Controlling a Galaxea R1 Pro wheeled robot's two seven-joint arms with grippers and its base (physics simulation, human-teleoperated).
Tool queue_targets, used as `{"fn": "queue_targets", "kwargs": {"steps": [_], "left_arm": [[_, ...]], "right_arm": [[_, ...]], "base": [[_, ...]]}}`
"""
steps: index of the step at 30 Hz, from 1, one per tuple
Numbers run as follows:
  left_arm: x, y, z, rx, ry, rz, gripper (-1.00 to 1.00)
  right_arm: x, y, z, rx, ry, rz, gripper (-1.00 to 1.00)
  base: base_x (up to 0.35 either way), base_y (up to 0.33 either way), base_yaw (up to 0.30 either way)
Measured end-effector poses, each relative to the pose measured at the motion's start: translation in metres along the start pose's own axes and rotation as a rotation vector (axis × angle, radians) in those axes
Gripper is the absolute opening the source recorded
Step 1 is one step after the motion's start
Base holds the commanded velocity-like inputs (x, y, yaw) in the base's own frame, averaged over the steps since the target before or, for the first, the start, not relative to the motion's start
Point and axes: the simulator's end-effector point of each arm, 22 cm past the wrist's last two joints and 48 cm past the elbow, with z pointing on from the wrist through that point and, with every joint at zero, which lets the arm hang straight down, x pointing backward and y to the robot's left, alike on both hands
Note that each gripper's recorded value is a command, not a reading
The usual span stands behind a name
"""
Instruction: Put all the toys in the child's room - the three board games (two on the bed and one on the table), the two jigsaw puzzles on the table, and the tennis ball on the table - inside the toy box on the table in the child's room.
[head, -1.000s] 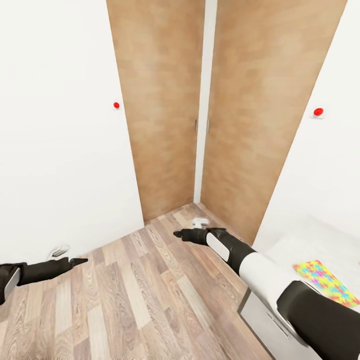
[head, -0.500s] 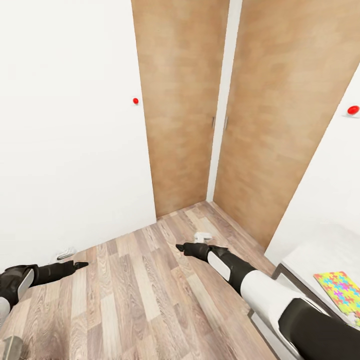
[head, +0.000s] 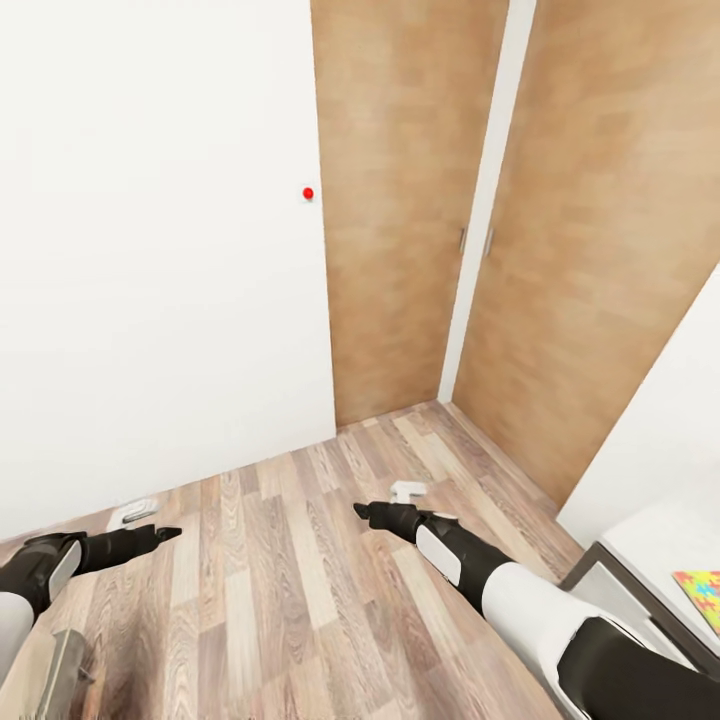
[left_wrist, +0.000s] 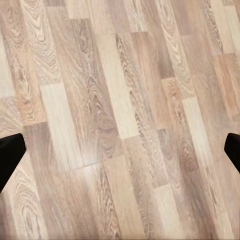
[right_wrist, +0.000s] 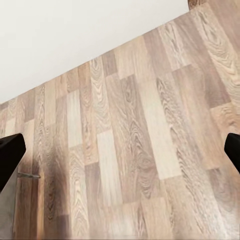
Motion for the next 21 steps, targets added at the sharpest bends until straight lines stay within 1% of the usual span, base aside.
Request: {"fn": "queue_targets", "kwargs": {"steps": [13, 17, 21], "left_arm": [[0.006, 0.0, 0.008, -0.001, 0.006, 0.006, 1.0], [0.008, 0.0, 0.009, -0.002, 0.011, 0.005, 1.0], [0.01, 0.0, 0.01, -0.002, 0.014, 0.004, 1.0]], "right_arm": [[0.01, -0.009, 0.003, 0.009, 0.014, 0.009, 1.0], [0.014, -0.009, 0.005, 0.009, 0.019, 0.012, 1.0], [0.015, -0.009, 0.005, 0.009, 0.019, 0.014, 1.0]], "base": [[0.018, 0.0, 0.197], [0.144, 0.0, 0.215], [0.257, 0.0, 0.262]]}}
